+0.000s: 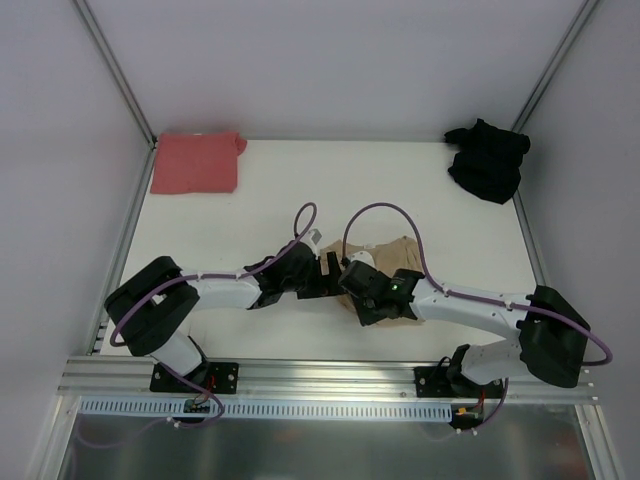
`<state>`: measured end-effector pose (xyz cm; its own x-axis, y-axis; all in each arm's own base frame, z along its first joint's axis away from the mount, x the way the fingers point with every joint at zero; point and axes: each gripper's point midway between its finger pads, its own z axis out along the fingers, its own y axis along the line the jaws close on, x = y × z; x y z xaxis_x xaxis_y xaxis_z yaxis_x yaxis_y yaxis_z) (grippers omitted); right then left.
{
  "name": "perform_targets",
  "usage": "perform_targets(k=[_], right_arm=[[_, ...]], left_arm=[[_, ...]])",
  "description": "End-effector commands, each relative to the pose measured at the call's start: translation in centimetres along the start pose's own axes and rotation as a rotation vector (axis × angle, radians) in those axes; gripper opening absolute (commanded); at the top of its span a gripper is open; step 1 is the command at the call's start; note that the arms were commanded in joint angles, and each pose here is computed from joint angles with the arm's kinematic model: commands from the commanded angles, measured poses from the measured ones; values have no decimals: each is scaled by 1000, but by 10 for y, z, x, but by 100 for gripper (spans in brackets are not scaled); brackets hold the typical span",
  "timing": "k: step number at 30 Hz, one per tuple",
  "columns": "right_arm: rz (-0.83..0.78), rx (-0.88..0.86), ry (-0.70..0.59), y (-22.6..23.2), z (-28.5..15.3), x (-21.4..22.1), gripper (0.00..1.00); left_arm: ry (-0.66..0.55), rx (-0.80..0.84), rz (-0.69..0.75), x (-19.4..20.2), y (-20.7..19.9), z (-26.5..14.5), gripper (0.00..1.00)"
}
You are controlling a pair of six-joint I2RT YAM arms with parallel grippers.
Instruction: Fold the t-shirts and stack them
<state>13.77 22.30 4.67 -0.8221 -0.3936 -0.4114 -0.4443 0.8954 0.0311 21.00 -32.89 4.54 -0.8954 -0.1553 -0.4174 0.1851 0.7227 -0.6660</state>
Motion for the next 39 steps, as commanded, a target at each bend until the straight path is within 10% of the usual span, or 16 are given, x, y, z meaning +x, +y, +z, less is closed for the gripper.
perform_targets(k=[1, 39], right_arm=[[29, -34, -44, 7, -20, -14, 12], [30, -53, -14, 12, -16, -9, 11]], left_arm=[[-100, 40, -17, -23, -19, 3, 87], [-283, 92, -225, -27, -15, -4, 87]])
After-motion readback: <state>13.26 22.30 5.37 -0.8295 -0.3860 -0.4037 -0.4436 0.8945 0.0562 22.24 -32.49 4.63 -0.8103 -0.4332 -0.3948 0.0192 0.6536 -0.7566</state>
